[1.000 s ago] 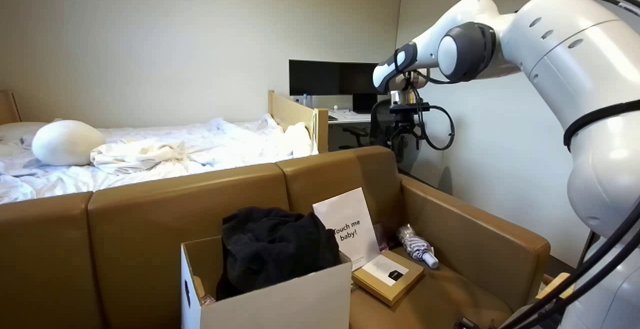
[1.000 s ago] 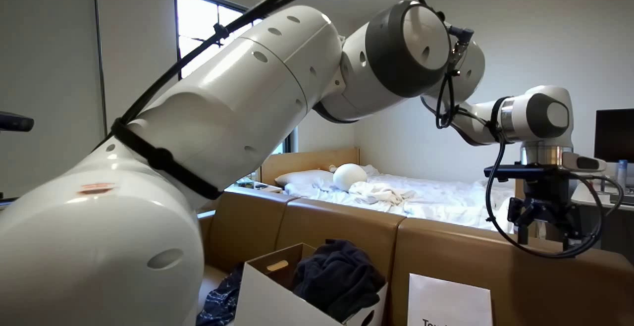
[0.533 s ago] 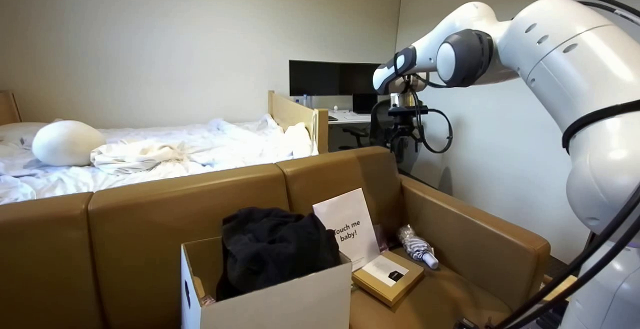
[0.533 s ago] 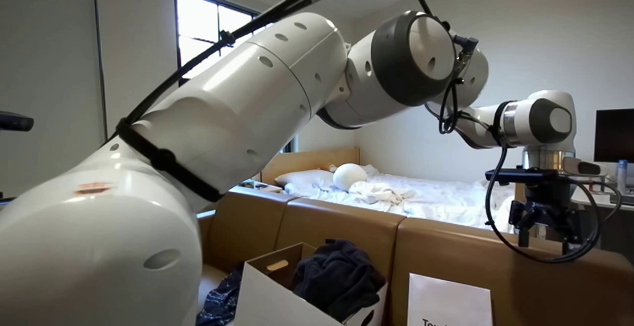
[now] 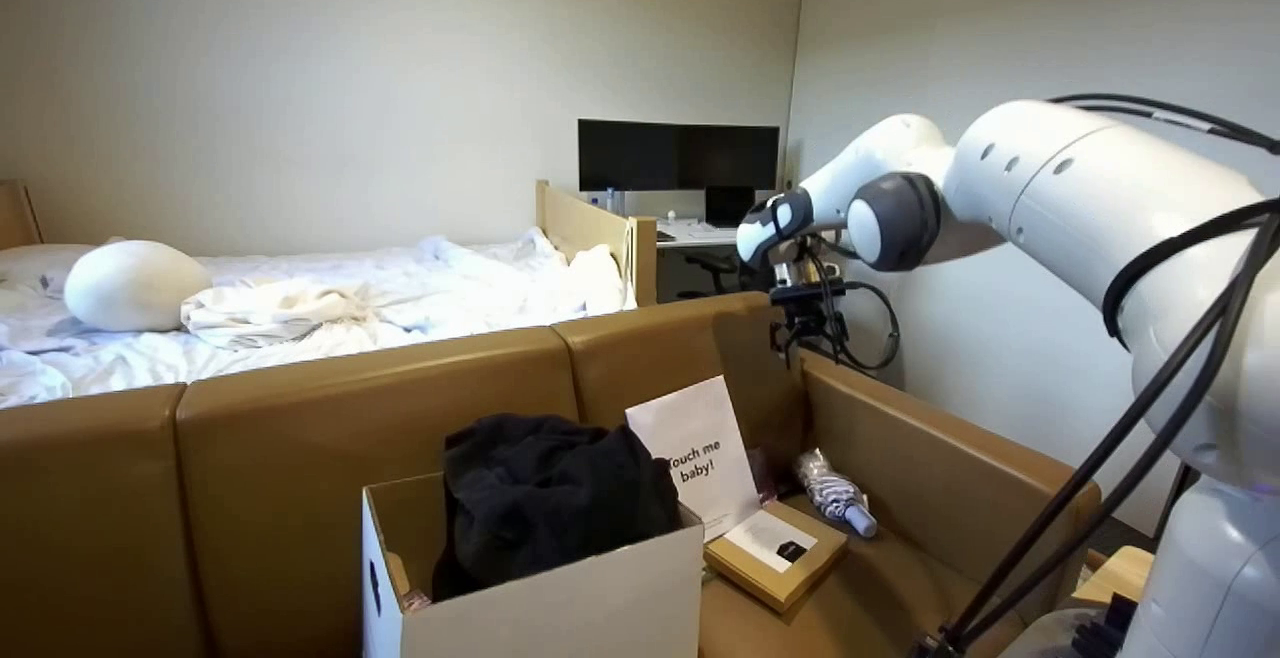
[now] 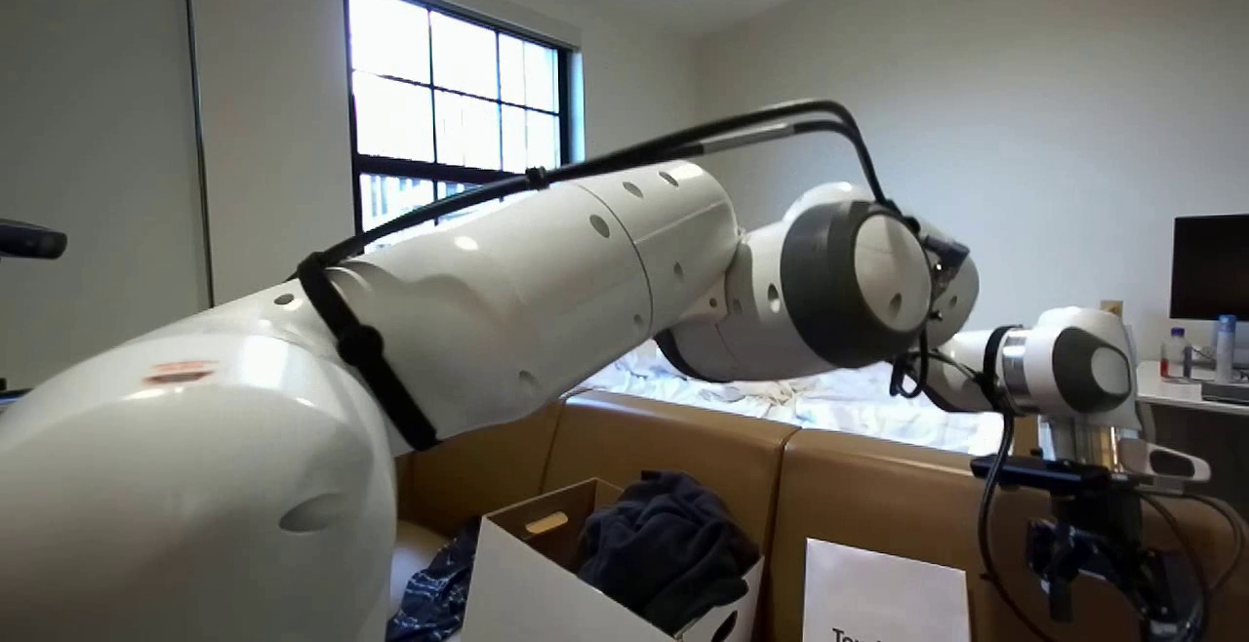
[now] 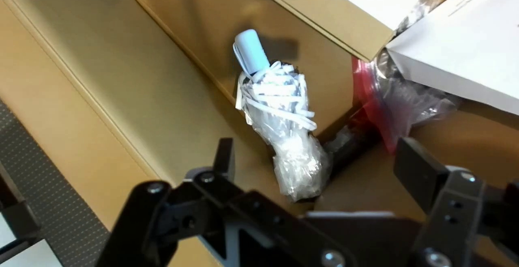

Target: Take the umbrella and put it in the box

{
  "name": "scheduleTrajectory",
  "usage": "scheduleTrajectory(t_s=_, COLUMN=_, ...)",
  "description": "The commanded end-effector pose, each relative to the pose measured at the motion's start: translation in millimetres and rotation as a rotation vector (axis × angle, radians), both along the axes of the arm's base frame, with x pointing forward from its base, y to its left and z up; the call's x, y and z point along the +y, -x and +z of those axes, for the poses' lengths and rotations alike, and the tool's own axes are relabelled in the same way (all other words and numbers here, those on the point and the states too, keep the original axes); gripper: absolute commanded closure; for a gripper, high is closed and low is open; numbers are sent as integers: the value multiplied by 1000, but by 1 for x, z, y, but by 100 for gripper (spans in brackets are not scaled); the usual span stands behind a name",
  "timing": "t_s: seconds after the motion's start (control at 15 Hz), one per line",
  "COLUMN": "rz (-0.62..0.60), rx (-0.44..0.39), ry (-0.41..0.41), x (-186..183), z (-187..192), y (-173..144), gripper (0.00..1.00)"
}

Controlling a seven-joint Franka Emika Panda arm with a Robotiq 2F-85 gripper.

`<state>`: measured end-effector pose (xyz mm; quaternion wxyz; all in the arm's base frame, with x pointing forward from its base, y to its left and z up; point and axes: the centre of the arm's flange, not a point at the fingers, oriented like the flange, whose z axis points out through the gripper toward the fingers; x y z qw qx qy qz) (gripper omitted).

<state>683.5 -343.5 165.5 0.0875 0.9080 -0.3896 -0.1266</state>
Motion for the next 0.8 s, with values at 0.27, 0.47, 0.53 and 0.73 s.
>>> scheduleTrajectory(t_s=0.27, rz=132, rx=138, ry=76, x=-85, z=-92, y=-15, gripper=0)
scheduleTrajectory(t_s=0.47, rz=192, rx=187, ry=2, x=-87, z=-92, y=-3, gripper=0)
scheduleTrajectory(t_s=0.53, rz=142, rx=151, ry=44, x=-60, z=-91, y=41, gripper=0)
scheduleTrajectory(t_s=0.73, rz=163, rx=162, ry=17, x=-60, z=-83, y=41, gripper=0)
